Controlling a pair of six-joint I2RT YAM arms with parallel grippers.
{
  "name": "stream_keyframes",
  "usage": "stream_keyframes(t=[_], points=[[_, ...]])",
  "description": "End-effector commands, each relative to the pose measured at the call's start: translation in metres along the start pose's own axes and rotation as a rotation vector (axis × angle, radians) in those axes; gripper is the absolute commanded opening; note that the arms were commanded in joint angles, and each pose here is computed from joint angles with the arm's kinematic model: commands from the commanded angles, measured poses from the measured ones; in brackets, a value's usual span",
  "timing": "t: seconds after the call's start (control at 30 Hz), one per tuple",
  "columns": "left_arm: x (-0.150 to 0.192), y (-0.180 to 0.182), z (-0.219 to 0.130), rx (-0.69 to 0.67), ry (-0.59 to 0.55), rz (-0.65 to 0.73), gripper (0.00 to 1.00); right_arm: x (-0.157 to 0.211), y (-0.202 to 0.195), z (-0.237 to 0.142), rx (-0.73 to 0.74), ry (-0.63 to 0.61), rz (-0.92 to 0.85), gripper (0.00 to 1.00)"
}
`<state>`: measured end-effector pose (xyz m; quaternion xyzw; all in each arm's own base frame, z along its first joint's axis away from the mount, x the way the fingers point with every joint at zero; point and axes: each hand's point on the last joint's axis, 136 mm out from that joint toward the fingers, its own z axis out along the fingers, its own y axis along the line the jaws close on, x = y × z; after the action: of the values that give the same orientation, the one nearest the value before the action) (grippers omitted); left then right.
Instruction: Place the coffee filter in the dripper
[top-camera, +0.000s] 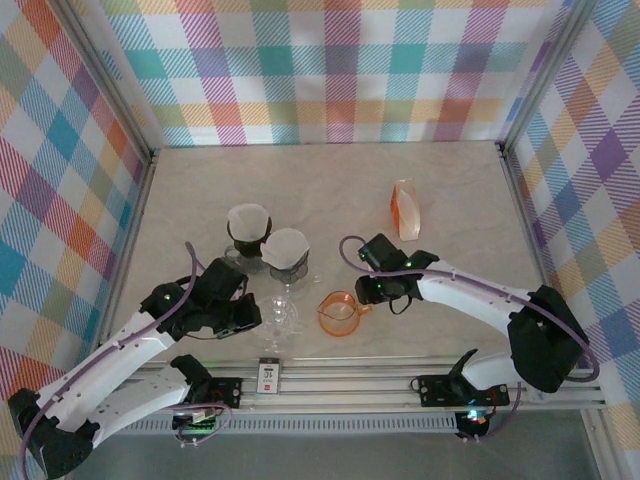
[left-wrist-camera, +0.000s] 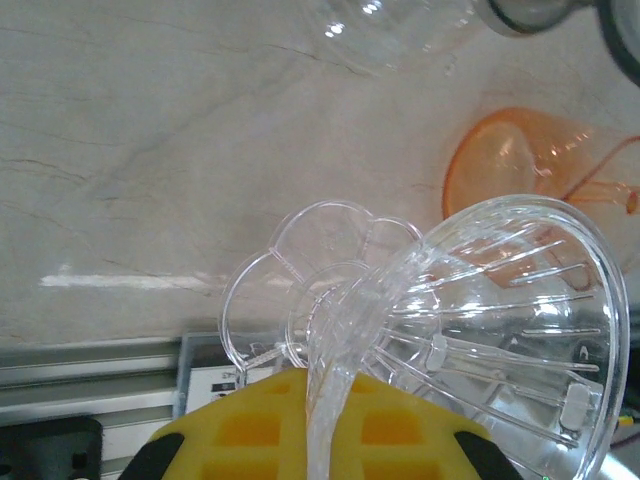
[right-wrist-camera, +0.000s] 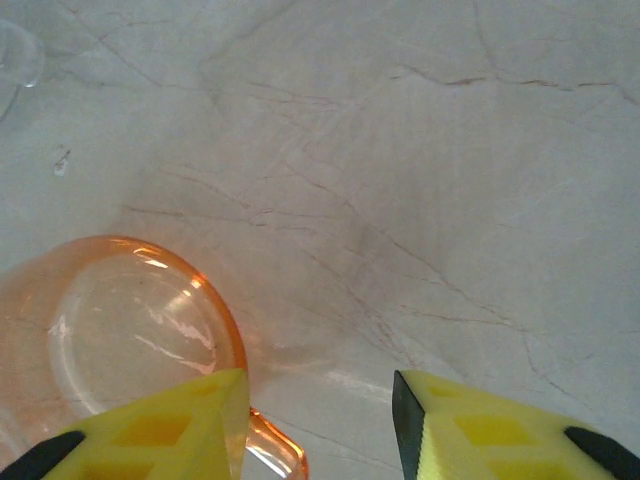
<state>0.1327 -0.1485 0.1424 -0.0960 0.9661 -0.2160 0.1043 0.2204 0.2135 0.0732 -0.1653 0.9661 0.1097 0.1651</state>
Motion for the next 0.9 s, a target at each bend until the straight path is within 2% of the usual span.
stream_keyframes(t=[0.0, 0.33, 0.63, 0.87], points=[[-0.007, -0.026, -0.011, 0.063, -0.028, 0.026, 0.0, -0.001, 0.017, 0.001, -0.058, -0.012, -0.023, 0.43], [-0.009, -0.06, -0.009, 0.107, -0.029, 0.094, 0.0, 0.002, 0.038, -0.001, -0.106, -0.027, -0.044, 0.43], [-0.014, -0.105, -0.014, 0.171, -0.061, 0.178, 0.0, -0.006, -0.017, -0.042, -0.007, -0.169, 0.081, 0.5], [-0.029, -0.135, 0.004, 0.178, -0.092, 0.229, 0.0, -0.002, -0.039, -0.066, 0.031, -0.22, 0.12, 0.53]])
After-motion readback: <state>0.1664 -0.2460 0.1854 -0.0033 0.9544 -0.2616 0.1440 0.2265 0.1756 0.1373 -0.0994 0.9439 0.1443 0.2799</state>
